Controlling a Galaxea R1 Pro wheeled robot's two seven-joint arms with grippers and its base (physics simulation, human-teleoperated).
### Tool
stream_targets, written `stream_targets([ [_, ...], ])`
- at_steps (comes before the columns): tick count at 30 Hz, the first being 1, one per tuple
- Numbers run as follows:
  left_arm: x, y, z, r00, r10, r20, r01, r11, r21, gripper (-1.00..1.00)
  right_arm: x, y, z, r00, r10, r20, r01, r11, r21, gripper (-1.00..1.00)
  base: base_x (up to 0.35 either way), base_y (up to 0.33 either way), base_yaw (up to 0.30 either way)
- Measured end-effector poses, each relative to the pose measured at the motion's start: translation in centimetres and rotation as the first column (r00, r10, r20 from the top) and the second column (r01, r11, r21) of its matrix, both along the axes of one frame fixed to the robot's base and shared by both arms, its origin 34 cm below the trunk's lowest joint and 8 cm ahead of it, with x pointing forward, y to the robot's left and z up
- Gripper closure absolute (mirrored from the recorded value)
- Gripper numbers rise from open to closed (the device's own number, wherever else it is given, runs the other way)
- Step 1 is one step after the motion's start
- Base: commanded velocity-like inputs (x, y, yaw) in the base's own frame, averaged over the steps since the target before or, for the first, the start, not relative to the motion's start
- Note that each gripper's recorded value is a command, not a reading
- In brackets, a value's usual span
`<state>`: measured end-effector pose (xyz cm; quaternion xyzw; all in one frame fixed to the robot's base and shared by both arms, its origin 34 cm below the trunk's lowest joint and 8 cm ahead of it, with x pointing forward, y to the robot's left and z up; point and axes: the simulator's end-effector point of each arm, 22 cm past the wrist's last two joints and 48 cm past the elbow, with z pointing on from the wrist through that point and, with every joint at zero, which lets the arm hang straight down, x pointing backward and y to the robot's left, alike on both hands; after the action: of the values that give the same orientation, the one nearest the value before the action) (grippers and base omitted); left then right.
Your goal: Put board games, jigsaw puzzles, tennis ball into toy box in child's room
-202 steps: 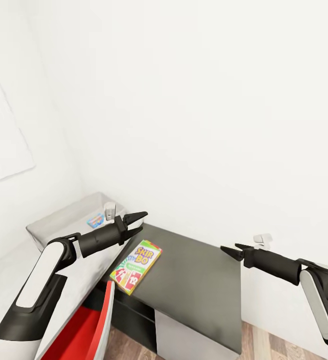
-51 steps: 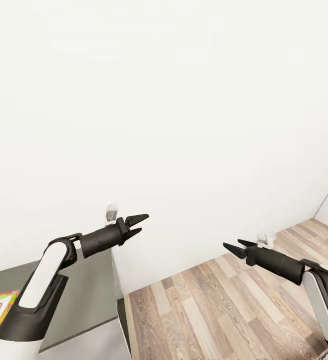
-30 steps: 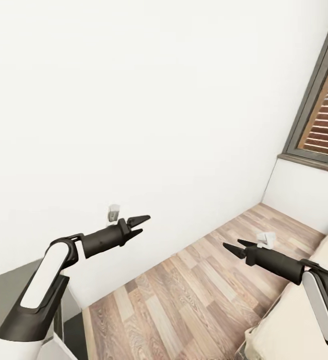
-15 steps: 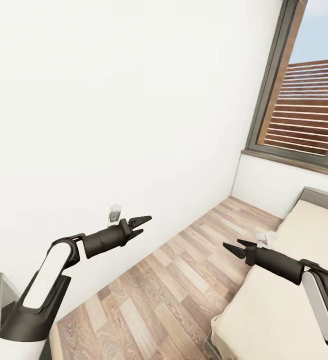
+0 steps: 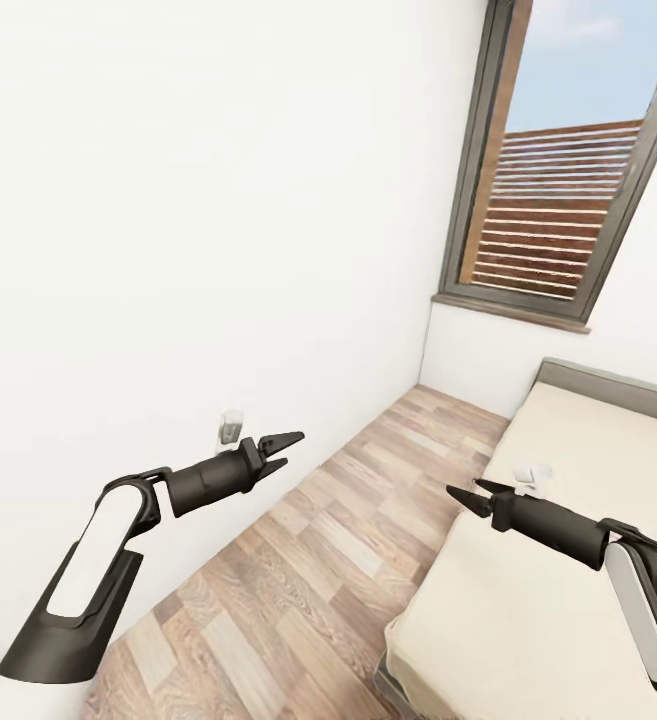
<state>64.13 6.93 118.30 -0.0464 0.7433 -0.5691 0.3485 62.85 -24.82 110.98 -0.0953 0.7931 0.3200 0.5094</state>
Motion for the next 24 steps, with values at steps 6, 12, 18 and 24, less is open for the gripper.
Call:
stream_targets([
  [6,0.01,0.0,-0.01,1.0,0.0,0.0,0.0,1.0,0.001,-1.0,0.01,0.0,0.0,1.0,0.0,0.0,0.0,1.0,0.0,-1.0,0.0,-0.009,-0.29],
  [12,0.01,0.0,-0.01,1.0,0.0,0.0,0.0,1.0,0.0,-1.0,0.0,0.0,-0.01,1.0,0.0,0.0,0.0,1.0,0.0,-1.0,0.0,-0.004,-0.29],
  [18,0.01,0.0,-0.01,1.0,0.0,0.0,0.0,1.0,0.001,-1.0,0.01,0.03,-0.01,1.0,-0.001,-0.001,0.001,1.0,0.001,-1.0,0.0,-0.002,-0.29],
  [24,0.0,-0.01,0.01,1.0,0.0,0.0,0.0,1.0,0.0,-1.0,0.02,0.02,-0.02,1.0,-0.001,-0.001,0.001,1.0,0.001,-1.0,0.0,-0.001,-0.29],
])
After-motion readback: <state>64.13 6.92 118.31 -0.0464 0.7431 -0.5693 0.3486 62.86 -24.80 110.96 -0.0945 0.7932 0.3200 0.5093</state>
